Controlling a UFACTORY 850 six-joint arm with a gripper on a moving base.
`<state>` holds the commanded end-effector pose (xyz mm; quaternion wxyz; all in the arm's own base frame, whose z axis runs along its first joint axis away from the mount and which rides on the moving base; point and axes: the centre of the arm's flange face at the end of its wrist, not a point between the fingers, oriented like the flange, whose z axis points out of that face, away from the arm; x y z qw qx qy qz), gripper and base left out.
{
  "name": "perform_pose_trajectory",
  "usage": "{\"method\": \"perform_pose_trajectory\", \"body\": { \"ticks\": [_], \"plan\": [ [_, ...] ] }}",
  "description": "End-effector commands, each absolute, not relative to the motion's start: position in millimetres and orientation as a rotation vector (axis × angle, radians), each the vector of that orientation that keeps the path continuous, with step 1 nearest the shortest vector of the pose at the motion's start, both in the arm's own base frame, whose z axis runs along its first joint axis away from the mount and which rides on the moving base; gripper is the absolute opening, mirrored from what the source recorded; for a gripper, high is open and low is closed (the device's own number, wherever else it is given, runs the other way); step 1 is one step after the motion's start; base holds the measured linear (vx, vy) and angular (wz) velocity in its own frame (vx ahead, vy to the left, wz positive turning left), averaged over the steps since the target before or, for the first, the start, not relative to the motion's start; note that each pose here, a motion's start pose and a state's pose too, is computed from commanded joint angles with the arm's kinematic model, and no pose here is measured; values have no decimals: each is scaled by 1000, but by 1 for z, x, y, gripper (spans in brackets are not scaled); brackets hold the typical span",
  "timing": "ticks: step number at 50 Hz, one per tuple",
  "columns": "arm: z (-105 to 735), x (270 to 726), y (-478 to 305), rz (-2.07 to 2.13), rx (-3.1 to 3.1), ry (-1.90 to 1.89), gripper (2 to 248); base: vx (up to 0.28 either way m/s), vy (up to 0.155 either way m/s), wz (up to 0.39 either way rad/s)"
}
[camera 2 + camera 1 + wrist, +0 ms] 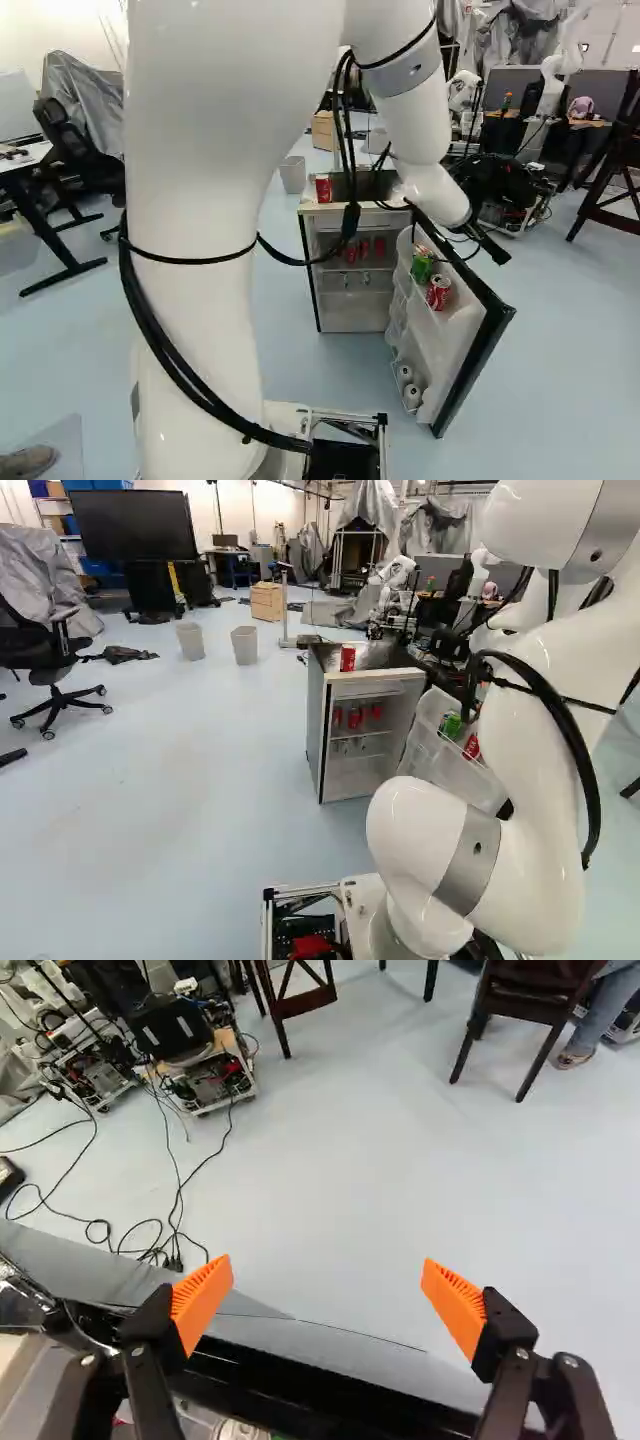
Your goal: Grab a drink from the fridge
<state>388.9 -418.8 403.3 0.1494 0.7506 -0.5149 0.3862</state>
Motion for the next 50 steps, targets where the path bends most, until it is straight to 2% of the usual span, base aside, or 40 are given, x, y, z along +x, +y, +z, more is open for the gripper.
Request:
{"method": "perform_pose_trajectory", "body": {
  "ticks": [50],
  "plan": [
    [394, 387, -414, 983, 2290, -1545, 247, 0, 0, 0]
  ]
}}
